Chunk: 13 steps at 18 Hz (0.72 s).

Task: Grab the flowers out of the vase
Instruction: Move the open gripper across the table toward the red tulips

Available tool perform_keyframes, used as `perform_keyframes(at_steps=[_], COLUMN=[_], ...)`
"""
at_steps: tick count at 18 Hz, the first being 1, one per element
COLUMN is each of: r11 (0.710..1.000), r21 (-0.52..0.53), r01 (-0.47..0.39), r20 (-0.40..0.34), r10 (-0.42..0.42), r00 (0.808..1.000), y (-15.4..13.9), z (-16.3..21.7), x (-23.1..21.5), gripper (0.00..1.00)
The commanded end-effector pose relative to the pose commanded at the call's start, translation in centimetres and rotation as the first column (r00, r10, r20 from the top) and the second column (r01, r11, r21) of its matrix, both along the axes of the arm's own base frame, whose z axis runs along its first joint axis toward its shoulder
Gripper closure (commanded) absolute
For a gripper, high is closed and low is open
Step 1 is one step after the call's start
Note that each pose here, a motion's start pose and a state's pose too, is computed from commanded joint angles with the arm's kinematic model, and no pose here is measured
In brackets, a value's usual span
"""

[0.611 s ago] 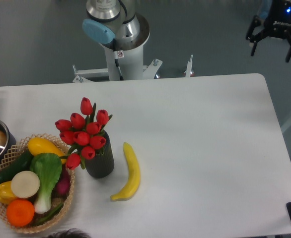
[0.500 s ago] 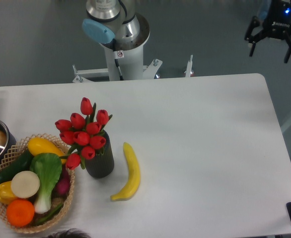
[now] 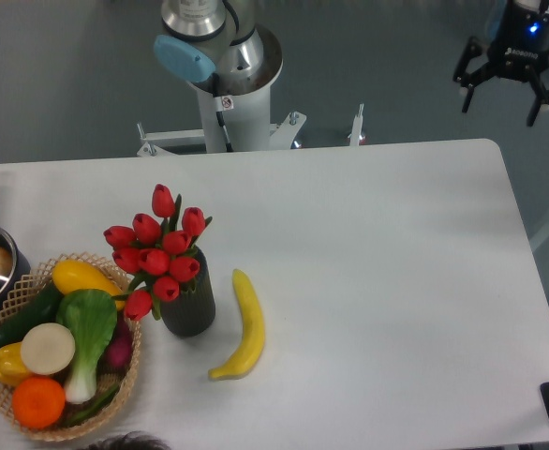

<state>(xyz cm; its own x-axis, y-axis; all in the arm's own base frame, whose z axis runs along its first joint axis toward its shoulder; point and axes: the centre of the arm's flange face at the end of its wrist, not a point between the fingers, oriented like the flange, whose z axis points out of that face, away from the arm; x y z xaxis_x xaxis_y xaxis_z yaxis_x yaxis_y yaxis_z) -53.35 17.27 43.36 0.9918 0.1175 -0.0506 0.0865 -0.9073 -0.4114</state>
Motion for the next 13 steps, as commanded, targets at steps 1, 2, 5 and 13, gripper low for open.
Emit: perform_keyframes(at_steps=[1, 2, 5, 13], r11=[1.0, 1.0, 1.0, 0.988], r21=[0.002, 0.005, 0.01, 0.142], r01=[-0.011, -0.004, 0.02, 0.057], r20=[-0.02, -0.035, -0.03, 0.042], r10=[0.011, 0.005, -0.02, -0.064], r00=[1.0, 0.999, 0.999, 0.997], y=[0.1, 0.6, 1.5, 3.9], z=[-0.5, -1.1, -2.3, -5.4], x=[0.4, 0.7, 0.9, 3.7], gripper=[0.0, 0.0, 0.0, 0.0])
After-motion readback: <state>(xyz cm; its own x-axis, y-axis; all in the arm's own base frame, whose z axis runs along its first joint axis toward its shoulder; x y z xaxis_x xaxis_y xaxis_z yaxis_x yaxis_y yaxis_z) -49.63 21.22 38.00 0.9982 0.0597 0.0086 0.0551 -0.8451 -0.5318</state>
